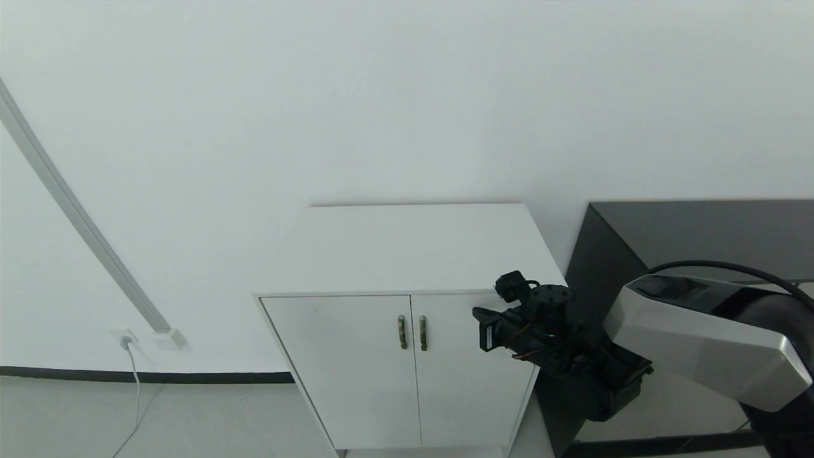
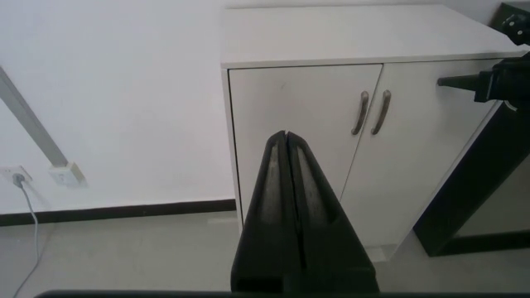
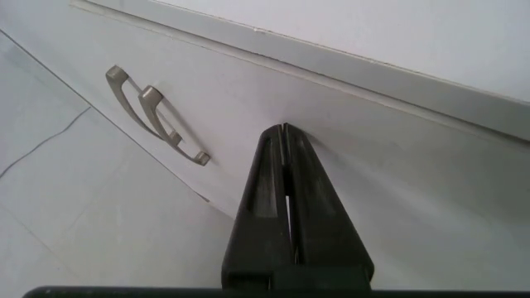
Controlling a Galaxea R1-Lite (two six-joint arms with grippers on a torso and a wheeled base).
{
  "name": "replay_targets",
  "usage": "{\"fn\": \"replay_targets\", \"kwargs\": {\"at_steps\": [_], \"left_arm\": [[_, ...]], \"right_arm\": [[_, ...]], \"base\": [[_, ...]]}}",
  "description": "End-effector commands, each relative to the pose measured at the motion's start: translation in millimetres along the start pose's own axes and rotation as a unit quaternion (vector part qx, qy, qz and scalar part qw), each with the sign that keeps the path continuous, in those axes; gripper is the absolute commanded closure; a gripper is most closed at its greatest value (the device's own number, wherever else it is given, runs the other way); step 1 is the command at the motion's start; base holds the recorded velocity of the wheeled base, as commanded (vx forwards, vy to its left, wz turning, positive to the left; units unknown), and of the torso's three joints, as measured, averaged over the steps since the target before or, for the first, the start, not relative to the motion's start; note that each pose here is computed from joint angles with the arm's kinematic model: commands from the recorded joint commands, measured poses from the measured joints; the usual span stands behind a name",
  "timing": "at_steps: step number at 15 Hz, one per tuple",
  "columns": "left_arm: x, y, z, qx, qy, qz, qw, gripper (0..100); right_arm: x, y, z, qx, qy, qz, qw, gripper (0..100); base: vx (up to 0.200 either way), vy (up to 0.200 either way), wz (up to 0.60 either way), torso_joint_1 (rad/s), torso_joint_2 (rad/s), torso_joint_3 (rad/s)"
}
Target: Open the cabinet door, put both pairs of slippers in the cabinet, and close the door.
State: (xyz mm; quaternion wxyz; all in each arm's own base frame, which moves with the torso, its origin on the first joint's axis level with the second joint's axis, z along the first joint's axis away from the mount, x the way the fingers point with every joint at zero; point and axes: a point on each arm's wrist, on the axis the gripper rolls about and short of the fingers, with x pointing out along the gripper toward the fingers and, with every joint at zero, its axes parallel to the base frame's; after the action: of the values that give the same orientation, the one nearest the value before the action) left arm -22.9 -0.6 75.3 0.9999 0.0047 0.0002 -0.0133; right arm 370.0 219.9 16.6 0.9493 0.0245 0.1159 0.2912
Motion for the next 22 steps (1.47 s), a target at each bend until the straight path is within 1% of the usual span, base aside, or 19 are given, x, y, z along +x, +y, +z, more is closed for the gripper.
{"fn": "replay_targets", "kwargs": {"at_steps": [1, 7, 12, 15, 16, 17, 18, 19, 20, 21, 22], "left_arm": [[0, 0.0, 0.0, 0.000, 0.001, 0.000, 1.0000, 100], [0, 0.0, 0.0, 0.000, 0.001, 0.000, 1.0000, 100], [0, 0.0, 0.0, 0.000, 0.001, -0.001, 1.0000, 100], [0, 0.0, 0.0, 0.000, 0.001, 0.000, 1.0000, 100], [0, 0.0, 0.0, 0.000, 0.001, 0.000, 1.0000, 100], [0, 0.0, 0.0, 0.000, 0.001, -0.001, 1.0000, 100], [0, 0.0, 0.0, 0.000, 0.001, 0.000, 1.0000, 100], [0, 0.0, 0.0, 0.000, 0.001, -0.001, 1.0000, 100], [0, 0.0, 0.0, 0.000, 0.001, -0.001, 1.0000, 100], [0, 0.0, 0.0, 0.000, 0.001, 0.000, 1.0000, 100], [0, 0.0, 0.0, 0.000, 0.001, 0.000, 1.0000, 100]], "right_arm": [[1, -1, -1, 0.000, 0.000, -0.001, 1.000, 100], [3, -4, -1, 0.001, -0.002, -0.004, 1.000, 100], [2, -4, -2, 0.001, 0.006, -0.005, 1.000, 100], [-11, -3, 5, 0.002, 0.007, -0.006, 1.000, 100], [-20, -1, 12, 0.001, 0.004, -0.005, 1.000, 100], [-44, 7, 34, -0.001, -0.017, -0.006, 1.000, 100], [-62, 12, 50, -0.002, -0.033, -0.010, 0.999, 100], [-74, 13, 59, -0.003, -0.041, -0.013, 0.999, 100], [-97, 15, 75, -0.003, -0.059, -0.019, 0.998, 100], [-123, 14, 90, -0.003, -0.073, -0.032, 0.997, 100], [-137, 9, 95, -0.003, -0.076, -0.055, 0.996, 100]], "base": [[0.000, 0.000, 0.00, 0.000, 0.00, 0.000], [0.000, 0.000, 0.00, 0.000, 0.00, 0.000], [0.000, 0.000, 0.00, 0.000, 0.00, 0.000], [0.000, 0.000, 0.00, 0.000, 0.00, 0.000], [0.000, 0.000, 0.00, 0.000, 0.00, 0.000], [0.000, 0.000, 0.00, 0.000, 0.00, 0.000], [0.000, 0.000, 0.00, 0.000, 0.00, 0.000], [0.000, 0.000, 0.00, 0.000, 0.00, 0.000], [0.000, 0.000, 0.00, 0.000, 0.00, 0.000], [0.000, 0.000, 0.00, 0.000, 0.00, 0.000], [0.000, 0.000, 0.00, 0.000, 0.00, 0.000]]}}
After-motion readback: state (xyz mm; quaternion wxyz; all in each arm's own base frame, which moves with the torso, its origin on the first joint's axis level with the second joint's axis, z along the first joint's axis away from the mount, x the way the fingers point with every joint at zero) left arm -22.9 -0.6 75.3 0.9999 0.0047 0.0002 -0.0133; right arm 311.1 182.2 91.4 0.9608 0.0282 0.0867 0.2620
